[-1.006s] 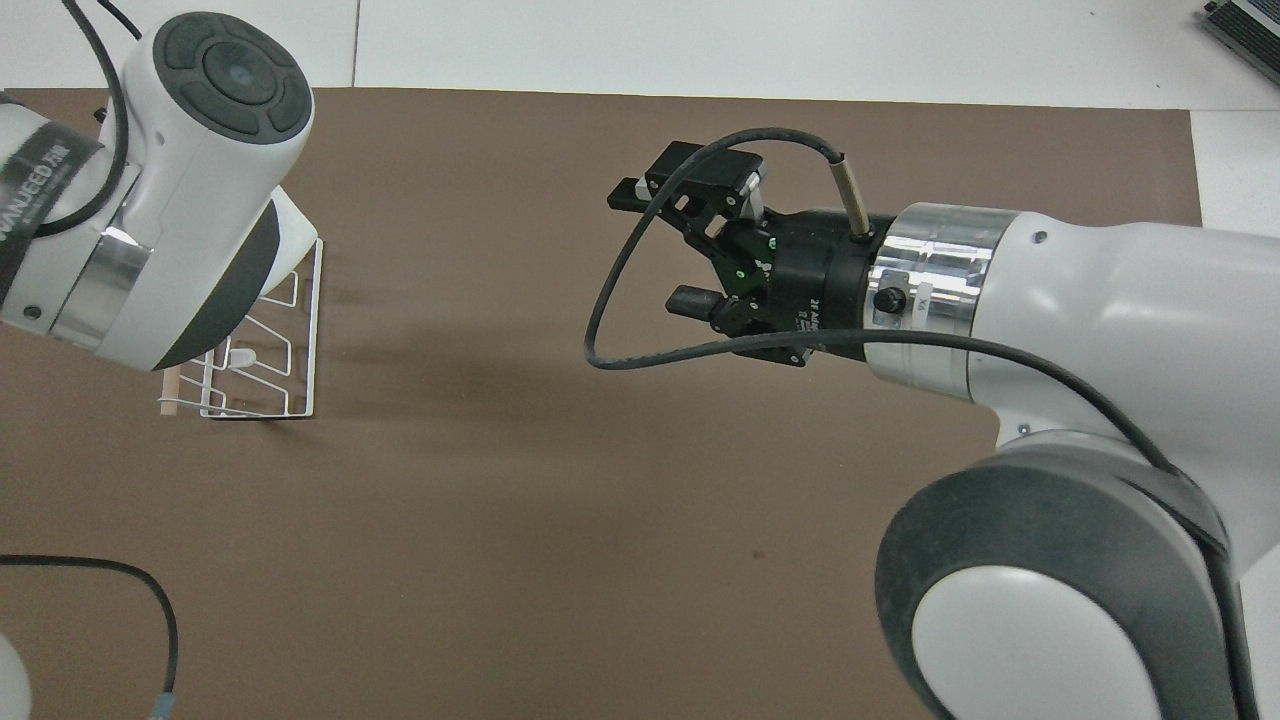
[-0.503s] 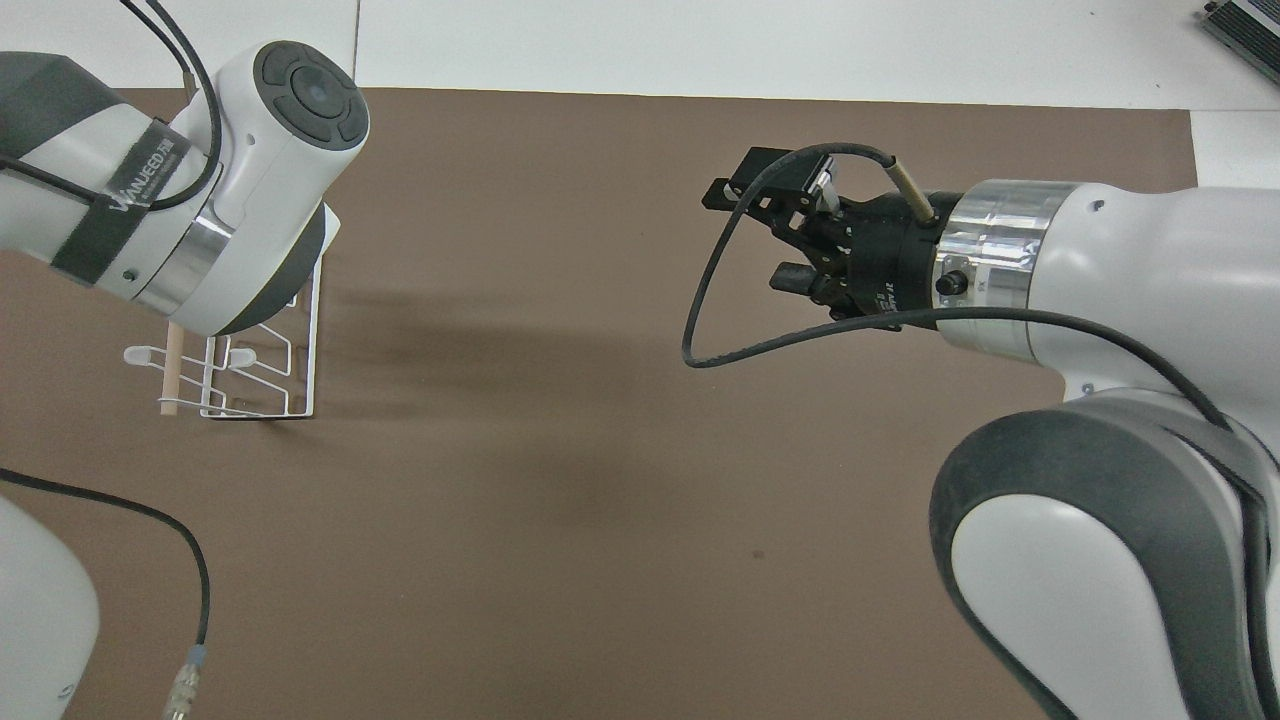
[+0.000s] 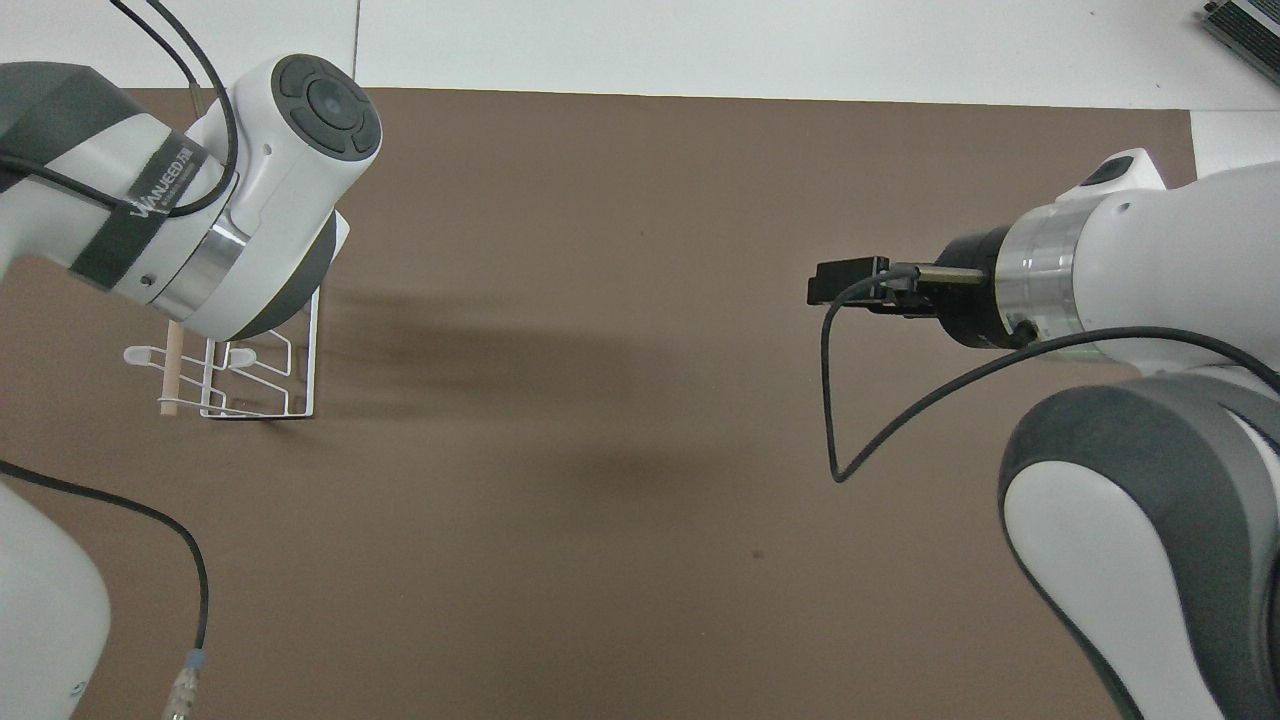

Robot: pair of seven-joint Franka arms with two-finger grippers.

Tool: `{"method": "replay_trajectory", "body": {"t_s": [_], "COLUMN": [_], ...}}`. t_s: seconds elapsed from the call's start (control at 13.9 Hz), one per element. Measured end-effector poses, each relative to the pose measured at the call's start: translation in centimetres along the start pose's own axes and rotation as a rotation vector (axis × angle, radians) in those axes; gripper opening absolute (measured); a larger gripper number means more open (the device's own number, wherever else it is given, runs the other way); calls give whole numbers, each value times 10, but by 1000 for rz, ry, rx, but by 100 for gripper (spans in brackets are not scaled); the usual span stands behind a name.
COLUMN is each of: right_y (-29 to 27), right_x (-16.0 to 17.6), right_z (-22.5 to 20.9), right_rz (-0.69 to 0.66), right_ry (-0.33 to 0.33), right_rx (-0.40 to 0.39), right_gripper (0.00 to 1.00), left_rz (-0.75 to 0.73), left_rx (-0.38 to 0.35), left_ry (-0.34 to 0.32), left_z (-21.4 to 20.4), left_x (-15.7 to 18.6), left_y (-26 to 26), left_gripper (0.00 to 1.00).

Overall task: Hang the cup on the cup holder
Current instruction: 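Hang the cup on a rack hook with the left gripper while right retracts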

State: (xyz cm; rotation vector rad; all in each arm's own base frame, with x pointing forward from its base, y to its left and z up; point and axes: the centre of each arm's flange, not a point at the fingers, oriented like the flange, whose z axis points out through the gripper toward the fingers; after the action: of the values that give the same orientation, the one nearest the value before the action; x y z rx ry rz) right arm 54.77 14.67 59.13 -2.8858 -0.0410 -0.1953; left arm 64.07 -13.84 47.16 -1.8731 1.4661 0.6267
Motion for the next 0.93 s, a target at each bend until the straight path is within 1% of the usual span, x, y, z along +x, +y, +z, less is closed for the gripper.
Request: {"method": "replay_trajectory", "body": {"t_s": [0.07, 0.14, 0.36, 0.5, 0.65, 0.93], "right_y": [12, 25, 66, 80, 83, 92], "right_x": [-4, -8, -15, -16, -15, -14], "right_z": [-1, -3, -11, -13, -14, -16], "right_rz": [-49, -71, -42, -20, -14, 3], "right_ry": [-38, -71, -149, -163, -163, -160], "right_rx": [-50, -85, -123, -126, -127, -129], "right_gripper": [100, 100, 100, 100, 100, 100], "left_rz": [8, 14, 27, 41, 68, 110], "left_rx": [13, 26, 60, 81, 106, 142], "left_ry": [-22, -42, -89, -125, -170, -227], "left_z": [1, 2, 3, 7, 12, 19], "left_x": [2, 4, 7, 11, 21, 41], "left_y": [1, 2, 3, 4, 7, 10], "left_gripper": [80, 80, 80, 80, 80, 80]}}
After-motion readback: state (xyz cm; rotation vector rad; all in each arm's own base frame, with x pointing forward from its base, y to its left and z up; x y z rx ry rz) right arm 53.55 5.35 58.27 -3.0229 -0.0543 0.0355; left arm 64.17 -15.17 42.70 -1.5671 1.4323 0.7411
